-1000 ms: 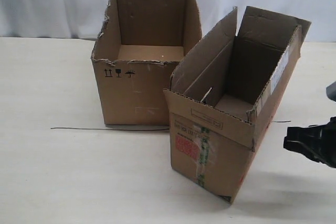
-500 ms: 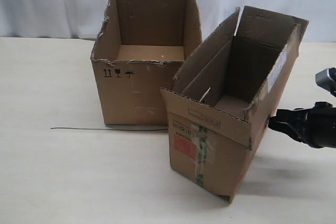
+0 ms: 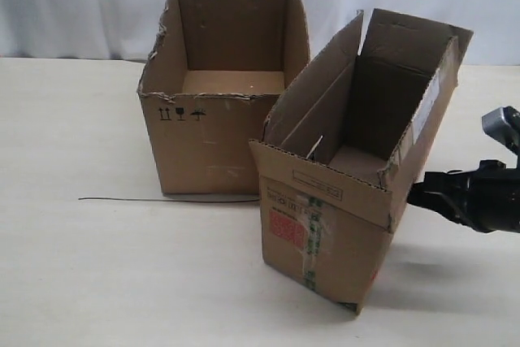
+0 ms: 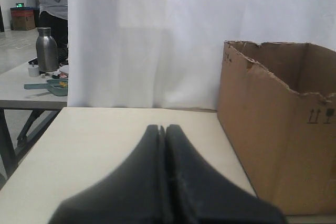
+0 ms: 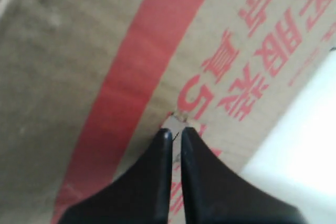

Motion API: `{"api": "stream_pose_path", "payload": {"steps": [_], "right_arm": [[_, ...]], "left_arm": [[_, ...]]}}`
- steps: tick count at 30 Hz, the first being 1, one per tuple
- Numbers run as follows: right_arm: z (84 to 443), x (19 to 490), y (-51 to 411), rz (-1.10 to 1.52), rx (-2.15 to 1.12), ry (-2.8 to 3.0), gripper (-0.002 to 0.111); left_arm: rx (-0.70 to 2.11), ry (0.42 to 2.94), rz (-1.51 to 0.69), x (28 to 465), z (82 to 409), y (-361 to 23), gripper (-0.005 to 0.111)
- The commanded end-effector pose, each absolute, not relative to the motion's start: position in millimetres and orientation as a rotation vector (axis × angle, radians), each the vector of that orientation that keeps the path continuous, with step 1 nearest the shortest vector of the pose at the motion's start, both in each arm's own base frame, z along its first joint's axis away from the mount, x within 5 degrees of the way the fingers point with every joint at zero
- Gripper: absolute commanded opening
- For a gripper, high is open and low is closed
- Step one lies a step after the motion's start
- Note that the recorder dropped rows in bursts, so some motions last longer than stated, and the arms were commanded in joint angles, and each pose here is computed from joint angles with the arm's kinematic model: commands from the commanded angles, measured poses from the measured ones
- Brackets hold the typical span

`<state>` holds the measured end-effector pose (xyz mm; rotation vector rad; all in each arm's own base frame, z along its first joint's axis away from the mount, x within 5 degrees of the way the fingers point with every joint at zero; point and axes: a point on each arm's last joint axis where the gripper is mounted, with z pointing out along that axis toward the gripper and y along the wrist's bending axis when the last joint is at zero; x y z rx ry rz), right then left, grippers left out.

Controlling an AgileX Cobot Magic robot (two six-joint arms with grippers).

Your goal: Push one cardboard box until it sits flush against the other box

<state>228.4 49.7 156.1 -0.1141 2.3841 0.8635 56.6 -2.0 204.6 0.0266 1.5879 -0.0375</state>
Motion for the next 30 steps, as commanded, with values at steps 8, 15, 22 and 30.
{"api": "stream_pose_path", "payload": {"steps": [8,15,22,30], "right_arm": [[163,243,44,0.755,-0.121,2.325,0.005],[169,251,42,0.723,-0.124,2.304,0.005],[184,249,27,0.493,-0.038,2.298,0.005],[255,205,26,0.418,-0.092,2.161,0.005]], "left_arm": [[0.033,1.575,-0.045,56,205,-2,0.0],[0.032,1.58,-0.046,56,204,-2,0.0],[0.032,1.58,-0.046,56,204,-2,0.0],[0.032,1.58,-0.046,56,204,-2,0.0]]}}
